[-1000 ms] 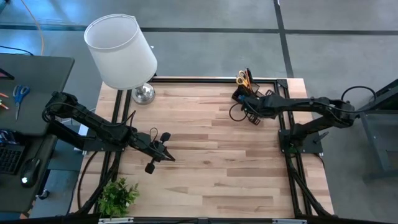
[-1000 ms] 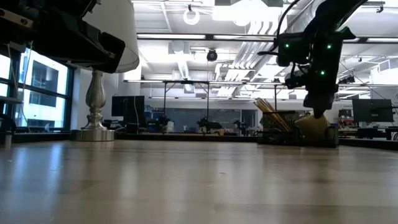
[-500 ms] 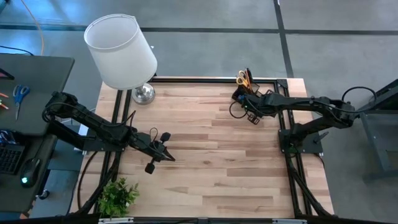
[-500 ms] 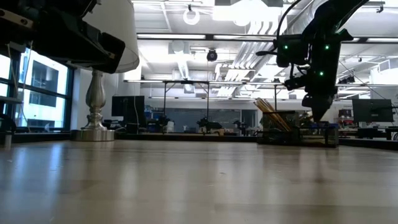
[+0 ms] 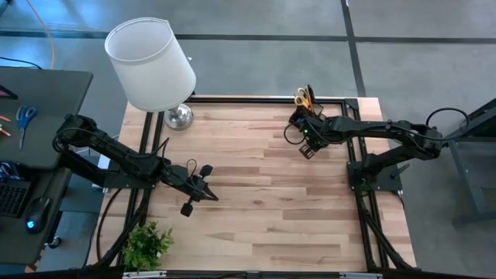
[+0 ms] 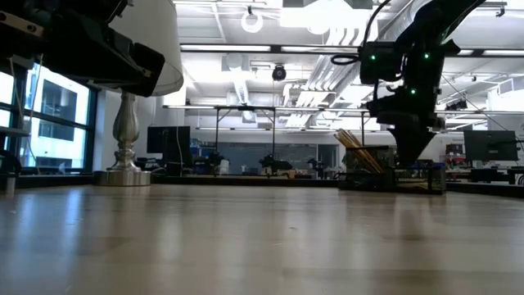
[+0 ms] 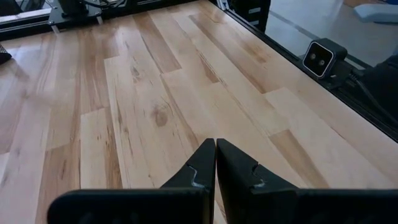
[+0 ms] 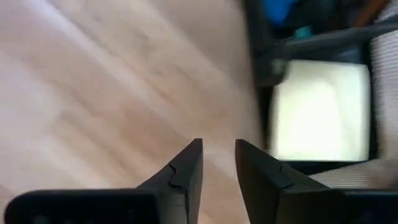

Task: Pick and place office supplies into organizer
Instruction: Put the yellow sticky notes into the mesh desk organizer

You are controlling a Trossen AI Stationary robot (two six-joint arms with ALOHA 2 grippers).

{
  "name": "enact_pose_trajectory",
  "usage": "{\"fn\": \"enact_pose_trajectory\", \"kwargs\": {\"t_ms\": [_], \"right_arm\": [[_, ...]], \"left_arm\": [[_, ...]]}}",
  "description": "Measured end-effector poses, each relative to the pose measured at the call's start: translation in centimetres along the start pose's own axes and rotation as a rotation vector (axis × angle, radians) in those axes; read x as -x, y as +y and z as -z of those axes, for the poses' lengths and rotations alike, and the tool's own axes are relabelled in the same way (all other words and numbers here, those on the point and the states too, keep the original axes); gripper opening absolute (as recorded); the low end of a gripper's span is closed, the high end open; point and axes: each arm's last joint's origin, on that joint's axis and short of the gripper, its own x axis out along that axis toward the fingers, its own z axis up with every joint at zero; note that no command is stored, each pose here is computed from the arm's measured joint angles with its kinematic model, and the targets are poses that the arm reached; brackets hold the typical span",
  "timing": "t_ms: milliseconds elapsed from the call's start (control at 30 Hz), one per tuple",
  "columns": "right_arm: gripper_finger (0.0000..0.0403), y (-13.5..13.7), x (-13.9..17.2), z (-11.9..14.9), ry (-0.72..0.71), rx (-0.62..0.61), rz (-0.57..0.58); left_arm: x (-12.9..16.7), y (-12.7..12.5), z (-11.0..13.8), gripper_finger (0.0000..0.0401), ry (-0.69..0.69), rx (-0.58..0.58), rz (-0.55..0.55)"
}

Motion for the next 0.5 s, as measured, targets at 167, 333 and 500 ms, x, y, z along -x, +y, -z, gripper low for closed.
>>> {"fn": "enact_pose_trajectory", "kwargs": {"t_ms": [167, 333, 500], "right_arm": [[0.0078, -0.2, 0.0, 0.2, 0.016, -0.006, 0.033], [0.0074, -1.0, -0.9, 0.3, 0.008, -0.07, 0.11], [0.0065, -0.8, -2.6, 0.7, 0.072, -0.091, -0.007]], "left_arm": [[0.0, 0.0, 0.0, 0.0005, -0.001, 0.0, 0.0], [0.0, 0.0, -0.1, 0.0005, -0.007, 0.003, 0.0], [0.0, -0.1, -0.1, 0.0005, -0.009, 0.004, 0.021]]}}
